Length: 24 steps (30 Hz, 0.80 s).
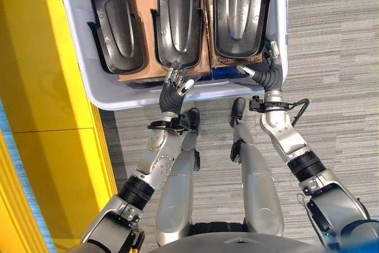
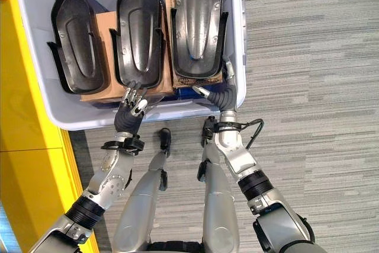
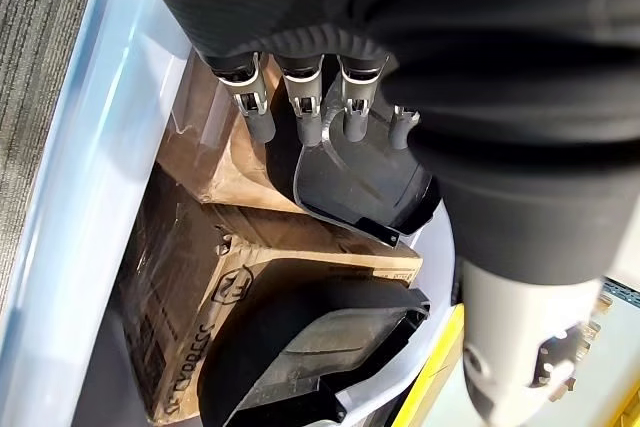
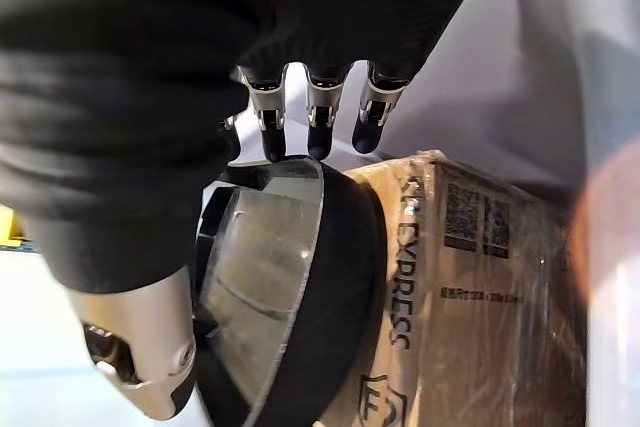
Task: Move parts from the plastic box to the shelf.
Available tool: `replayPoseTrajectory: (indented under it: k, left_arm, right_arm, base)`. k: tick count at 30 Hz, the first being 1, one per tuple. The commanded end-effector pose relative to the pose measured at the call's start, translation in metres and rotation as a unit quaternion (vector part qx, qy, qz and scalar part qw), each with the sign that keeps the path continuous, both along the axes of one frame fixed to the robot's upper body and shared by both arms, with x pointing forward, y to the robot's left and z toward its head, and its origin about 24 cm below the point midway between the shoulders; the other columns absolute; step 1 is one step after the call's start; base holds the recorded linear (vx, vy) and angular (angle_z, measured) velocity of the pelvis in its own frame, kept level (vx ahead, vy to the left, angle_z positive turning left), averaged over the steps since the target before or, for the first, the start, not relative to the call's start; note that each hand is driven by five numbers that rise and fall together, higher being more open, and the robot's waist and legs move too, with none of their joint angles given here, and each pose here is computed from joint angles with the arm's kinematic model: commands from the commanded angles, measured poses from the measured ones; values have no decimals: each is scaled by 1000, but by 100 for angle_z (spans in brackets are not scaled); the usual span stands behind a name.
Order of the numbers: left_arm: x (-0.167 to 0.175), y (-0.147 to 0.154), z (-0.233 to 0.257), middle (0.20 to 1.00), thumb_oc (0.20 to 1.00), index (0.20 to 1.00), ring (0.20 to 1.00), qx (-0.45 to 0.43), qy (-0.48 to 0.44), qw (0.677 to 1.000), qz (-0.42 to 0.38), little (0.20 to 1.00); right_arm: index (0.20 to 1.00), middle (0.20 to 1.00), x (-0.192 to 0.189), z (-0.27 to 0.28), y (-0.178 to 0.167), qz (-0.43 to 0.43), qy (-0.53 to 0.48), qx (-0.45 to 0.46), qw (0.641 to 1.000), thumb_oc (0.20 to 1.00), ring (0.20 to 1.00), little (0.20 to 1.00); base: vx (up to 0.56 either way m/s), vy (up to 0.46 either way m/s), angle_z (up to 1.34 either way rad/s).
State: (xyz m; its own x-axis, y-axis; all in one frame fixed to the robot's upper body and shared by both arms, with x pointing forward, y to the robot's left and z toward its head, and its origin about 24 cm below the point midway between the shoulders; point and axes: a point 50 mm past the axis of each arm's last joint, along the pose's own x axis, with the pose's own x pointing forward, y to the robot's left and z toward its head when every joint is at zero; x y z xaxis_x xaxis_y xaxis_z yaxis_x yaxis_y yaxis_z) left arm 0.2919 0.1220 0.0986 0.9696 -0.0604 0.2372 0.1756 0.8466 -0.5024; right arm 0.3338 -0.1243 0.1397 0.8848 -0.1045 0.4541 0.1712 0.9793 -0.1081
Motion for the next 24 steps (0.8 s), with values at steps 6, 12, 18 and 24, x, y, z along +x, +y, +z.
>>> replayPoseTrajectory:
  k: [6, 12, 18, 24]
  left_arm:
    - [-14, -1, 22, 1000, 1000, 1000, 1000, -20, -64, 998, -13, 1000]
    - [-14, -2, 20, 1000, 1000, 1000, 1000, -22, -58, 998, -19, 1000]
    - [-15, -2, 18, 1000, 1000, 1000, 1000, -17, -54, 998, -25, 1000]
    - [-14, -2, 18, 1000, 1000, 1000, 1000, -17, -52, 998, -24, 1000]
  right_arm:
    - [1000, 1000, 9, 15, 10, 9, -17, 28, 999, 1000, 1000, 1000]
    - [1000, 1000, 16, 17, 8, 6, -5, 70, 997, 1000, 1000, 1000]
    - [1000, 1000, 22, 24, 6, 4, -6, 89, 996, 1000, 1000, 1000]
    - [1000, 1000, 17, 36, 4, 7, -38, 92, 995, 1000, 1000, 1000]
  base:
    - [1, 0, 1]
    - [0, 0, 0]
    - [0, 0, 0]
    - [0, 0, 0]
